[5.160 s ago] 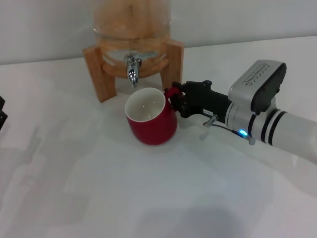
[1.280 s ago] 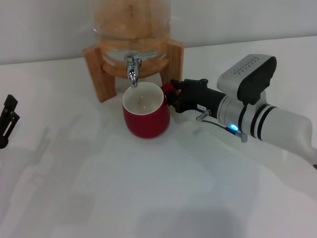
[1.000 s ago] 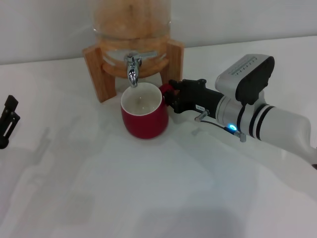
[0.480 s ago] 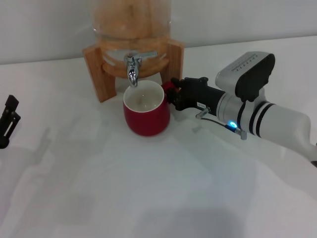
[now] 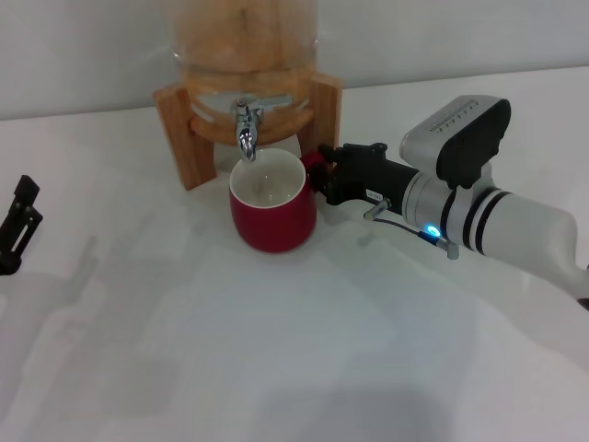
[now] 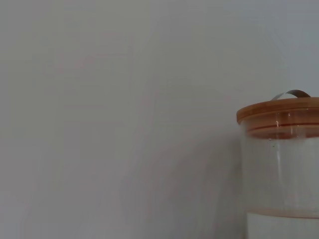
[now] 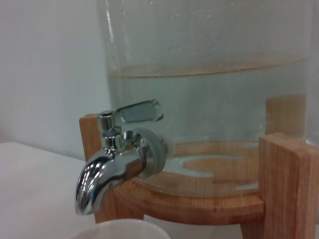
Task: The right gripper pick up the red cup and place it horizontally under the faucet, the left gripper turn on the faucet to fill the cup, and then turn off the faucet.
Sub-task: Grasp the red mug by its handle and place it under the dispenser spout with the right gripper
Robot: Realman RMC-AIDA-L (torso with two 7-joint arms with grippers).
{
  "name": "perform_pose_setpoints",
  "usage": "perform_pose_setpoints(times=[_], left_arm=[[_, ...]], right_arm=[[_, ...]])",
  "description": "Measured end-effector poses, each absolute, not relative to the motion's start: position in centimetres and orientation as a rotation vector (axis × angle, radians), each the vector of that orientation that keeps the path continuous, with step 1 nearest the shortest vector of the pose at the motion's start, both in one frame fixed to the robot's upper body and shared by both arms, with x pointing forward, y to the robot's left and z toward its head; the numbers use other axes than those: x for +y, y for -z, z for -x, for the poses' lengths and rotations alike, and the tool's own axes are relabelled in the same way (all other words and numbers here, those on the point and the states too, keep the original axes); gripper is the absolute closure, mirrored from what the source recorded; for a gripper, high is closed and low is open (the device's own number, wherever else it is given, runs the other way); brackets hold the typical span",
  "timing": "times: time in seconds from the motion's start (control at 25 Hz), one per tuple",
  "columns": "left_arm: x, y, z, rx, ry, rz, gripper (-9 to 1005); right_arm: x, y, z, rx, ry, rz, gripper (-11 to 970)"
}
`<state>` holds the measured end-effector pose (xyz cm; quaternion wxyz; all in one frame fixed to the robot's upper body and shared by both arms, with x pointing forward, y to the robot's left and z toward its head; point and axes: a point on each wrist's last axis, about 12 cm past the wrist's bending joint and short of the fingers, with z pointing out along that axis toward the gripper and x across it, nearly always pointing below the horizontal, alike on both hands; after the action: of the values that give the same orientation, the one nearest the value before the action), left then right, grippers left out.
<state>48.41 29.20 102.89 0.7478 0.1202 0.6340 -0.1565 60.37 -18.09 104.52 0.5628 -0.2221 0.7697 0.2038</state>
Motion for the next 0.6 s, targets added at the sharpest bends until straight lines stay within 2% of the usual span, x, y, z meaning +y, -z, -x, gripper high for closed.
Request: perform_pose_setpoints(times=[0.6], left_arm=[[29.21,-102.85,-48.33,1.389,0.342,-0.263,224]], right_arm=[[-18.1,-104.32,-60.27,1.823,-0.471,0.534,678]])
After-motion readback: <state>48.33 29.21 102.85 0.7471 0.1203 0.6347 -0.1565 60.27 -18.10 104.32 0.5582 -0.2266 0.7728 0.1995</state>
